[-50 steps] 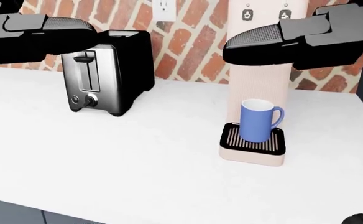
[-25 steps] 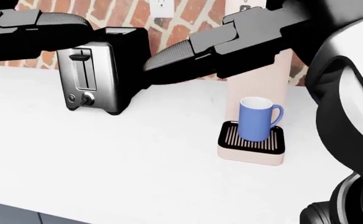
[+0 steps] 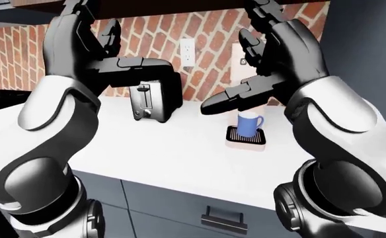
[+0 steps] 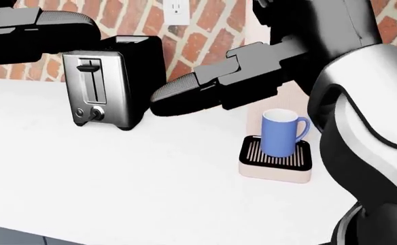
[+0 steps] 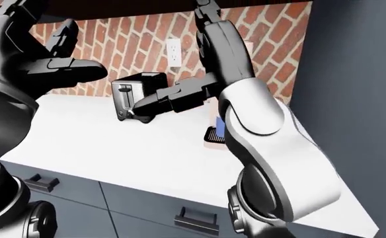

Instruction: Press the button on the coffee machine to serve coffee.

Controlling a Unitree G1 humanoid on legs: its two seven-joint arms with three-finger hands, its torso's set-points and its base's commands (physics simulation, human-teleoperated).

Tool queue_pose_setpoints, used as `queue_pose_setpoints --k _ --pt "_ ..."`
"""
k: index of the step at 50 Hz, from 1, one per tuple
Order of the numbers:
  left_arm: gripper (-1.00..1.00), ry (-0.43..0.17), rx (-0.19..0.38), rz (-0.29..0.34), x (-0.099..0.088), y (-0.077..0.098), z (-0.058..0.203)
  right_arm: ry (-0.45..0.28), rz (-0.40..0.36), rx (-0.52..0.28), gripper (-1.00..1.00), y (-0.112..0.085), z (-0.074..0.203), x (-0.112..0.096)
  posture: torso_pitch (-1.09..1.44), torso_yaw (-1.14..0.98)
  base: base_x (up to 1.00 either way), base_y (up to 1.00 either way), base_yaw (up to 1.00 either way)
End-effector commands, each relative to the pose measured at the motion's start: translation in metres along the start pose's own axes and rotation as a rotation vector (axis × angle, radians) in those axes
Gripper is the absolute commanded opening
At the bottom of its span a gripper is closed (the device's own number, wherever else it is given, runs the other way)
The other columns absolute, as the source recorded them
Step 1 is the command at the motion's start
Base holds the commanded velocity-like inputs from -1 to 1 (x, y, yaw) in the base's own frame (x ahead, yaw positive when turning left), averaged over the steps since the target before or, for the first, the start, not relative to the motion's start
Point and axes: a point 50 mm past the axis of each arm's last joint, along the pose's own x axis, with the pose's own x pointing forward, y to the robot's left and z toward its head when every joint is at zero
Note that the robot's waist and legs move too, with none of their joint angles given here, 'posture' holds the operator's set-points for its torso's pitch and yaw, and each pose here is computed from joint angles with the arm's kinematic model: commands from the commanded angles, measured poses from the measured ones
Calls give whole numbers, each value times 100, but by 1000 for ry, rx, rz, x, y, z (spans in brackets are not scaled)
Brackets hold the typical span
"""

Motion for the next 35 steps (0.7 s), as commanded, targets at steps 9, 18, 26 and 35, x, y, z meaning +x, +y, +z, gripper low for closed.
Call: queue_pose_setpoints --k 9,18,26,35 --pt "100 -58 -8 3 -1 0 12 -7 -26 20 100 -5 6 3 -65 0 0 0 0" --pt "100 -55 -7 4 0 1 11 14 -19 5 100 -6 1 5 -65 0 0 0 0" --pt "100 -53 -8 4 0 0 10 38 -19 2 100 -6 -5 6 -65 0 0 0 0" --pt "100 -54 -9 7 -1 0 11 65 -16 9 100 -5 -12 5 -65 0 0 0 0"
